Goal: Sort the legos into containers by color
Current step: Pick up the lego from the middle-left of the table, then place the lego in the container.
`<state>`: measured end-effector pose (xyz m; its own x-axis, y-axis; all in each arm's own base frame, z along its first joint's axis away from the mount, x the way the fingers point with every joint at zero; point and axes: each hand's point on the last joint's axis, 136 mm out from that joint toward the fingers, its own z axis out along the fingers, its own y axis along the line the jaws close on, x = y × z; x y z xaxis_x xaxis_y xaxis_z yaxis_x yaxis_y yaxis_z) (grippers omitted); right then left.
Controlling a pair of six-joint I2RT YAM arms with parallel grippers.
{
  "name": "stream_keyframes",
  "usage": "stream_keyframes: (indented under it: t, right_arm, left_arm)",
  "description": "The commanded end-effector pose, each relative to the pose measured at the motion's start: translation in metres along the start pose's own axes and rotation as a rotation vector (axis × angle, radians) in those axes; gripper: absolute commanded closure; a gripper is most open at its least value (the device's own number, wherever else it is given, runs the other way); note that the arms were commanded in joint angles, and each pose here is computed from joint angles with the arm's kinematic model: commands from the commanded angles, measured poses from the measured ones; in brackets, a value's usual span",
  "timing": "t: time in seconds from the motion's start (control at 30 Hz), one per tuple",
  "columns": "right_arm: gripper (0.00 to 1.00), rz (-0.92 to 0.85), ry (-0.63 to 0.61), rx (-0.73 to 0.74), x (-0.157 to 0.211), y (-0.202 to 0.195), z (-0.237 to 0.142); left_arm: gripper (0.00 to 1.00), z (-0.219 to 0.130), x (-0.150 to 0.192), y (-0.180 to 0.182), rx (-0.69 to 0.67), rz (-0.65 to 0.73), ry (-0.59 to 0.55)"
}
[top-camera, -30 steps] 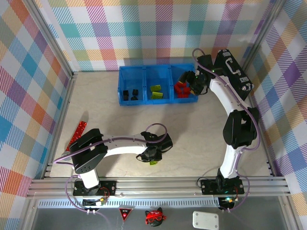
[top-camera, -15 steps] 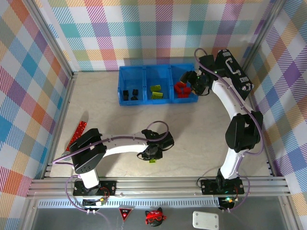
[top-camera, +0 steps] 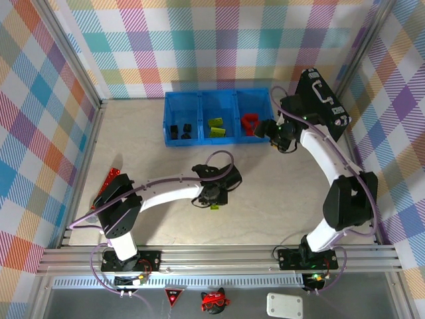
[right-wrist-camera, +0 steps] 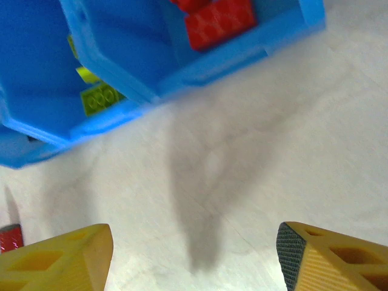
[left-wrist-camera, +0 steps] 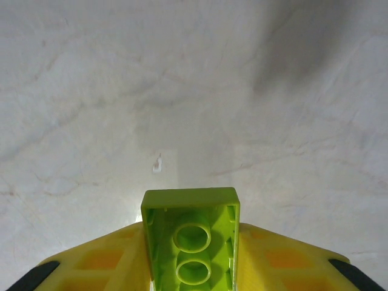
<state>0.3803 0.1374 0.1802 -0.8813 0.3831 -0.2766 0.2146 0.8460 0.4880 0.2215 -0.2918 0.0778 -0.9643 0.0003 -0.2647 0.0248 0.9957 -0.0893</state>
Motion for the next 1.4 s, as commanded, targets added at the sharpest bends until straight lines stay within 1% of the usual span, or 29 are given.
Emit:
stream_keyframes:
  t: [0.0,0.2,0.33,0.53,0.67,0.8,0.93,1.0,1.1,1.27,1.37]
  right_arm:
    - [0.27,-0.05,0.019,0.013,0.023,-0.013,-0.011]
    - [0.27,-0.032,0.035,0.063,0.056,-0.041,-0.023]
    - [0.28,-0.02,0.036,0.07,0.075,-0.052,-0.033]
    - [0.28,-0.026,0.05,0.113,0.102,-0.074,-0.045]
    - [0.28,-0.021,0.059,0.141,0.115,-0.087,-0.048]
    - [0.28,-0.01,0.07,0.148,0.124,-0.093,-0.048]
    - [0.28,-0.001,0.079,0.147,0.129,-0.095,-0.049]
    - [0.29,0.0,0.078,0.148,0.13,-0.096,-0.05]
    - [0.29,-0.001,0.077,0.148,0.131,-0.096,-0.052]
    - [0.29,-0.001,0.077,0.155,0.133,-0.098,-0.055]
    - [0.29,0.001,0.082,0.155,0.135,-0.099,-0.055]
  left_arm:
    - [0.63,-0.005,-0.018,-0.002,0.023,0.039,-0.003]
    - [0.63,-0.004,-0.051,-0.006,0.069,0.038,-0.022]
    - [0.63,-0.006,-0.075,-0.009,0.097,0.045,-0.054]
    - [0.63,-0.02,-0.121,-0.012,0.121,0.073,-0.145]
    - [0.63,-0.027,-0.154,-0.019,0.17,0.084,-0.213]
    - [0.63,-0.029,-0.188,-0.024,0.215,0.075,-0.278]
    - [0.63,-0.029,-0.223,-0.027,0.228,0.074,-0.345]
    - [0.63,-0.027,-0.241,-0.03,0.248,0.082,-0.386]
    - [0.63,-0.017,-0.264,-0.031,0.278,0.061,-0.414]
    - [0.63,-0.005,-0.293,-0.032,0.288,0.05,-0.473]
    - [0.62,0.002,-0.305,-0.036,0.315,0.047,-0.473]
